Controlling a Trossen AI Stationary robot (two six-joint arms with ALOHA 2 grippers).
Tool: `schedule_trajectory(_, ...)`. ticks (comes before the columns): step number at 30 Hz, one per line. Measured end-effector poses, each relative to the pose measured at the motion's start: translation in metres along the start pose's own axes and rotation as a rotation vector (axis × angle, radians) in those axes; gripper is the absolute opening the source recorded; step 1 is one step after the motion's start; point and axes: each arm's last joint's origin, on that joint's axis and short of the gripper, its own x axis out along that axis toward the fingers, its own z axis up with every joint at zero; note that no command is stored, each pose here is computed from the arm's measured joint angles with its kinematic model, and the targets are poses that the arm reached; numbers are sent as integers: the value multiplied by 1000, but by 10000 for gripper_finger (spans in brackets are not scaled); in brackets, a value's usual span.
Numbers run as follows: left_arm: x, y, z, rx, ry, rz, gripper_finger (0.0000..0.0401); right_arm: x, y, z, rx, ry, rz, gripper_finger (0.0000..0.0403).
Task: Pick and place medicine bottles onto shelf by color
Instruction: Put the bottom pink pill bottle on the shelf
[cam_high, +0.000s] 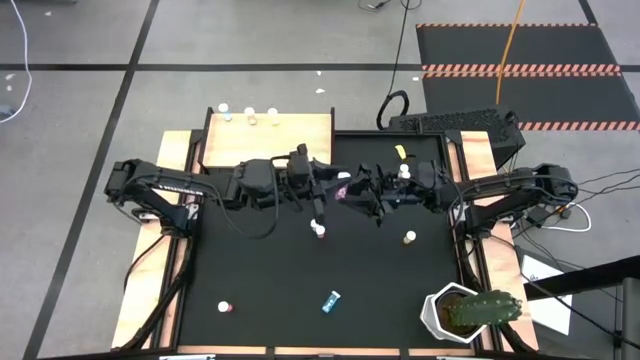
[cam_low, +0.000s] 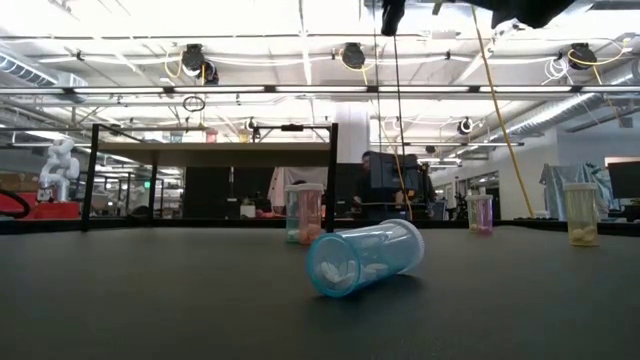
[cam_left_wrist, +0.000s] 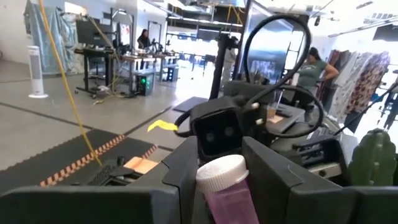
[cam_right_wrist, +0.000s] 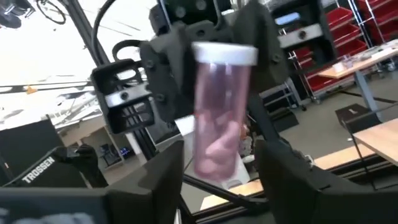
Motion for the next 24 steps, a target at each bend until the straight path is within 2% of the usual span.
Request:
schedule_trajectory(8,0,0,-1,-1,5,2,118,-1,-3,0,2,26,5,104)
schedule_trajectory(13,0,0,-2,-7,14,1,126,-1,-4,-1,-21,36,-5,84)
schedule_trajectory(15,0,1,-4,-26,33,6,143,-1,-6,-3,-31,58,-30,88)
schedule_trajectory(19,0,8,-9,-66,106,20,203,-7,-15,-10,-71,165,-146,96)
schedule_trajectory(22,-2,14,-10,-77,173,-50,250,-14,-18,-11,-155,232,-238,96)
schedule_trajectory(24,-3,20,-11,-110,233,-121,275,-17,-18,-12,-257,268,-285,97)
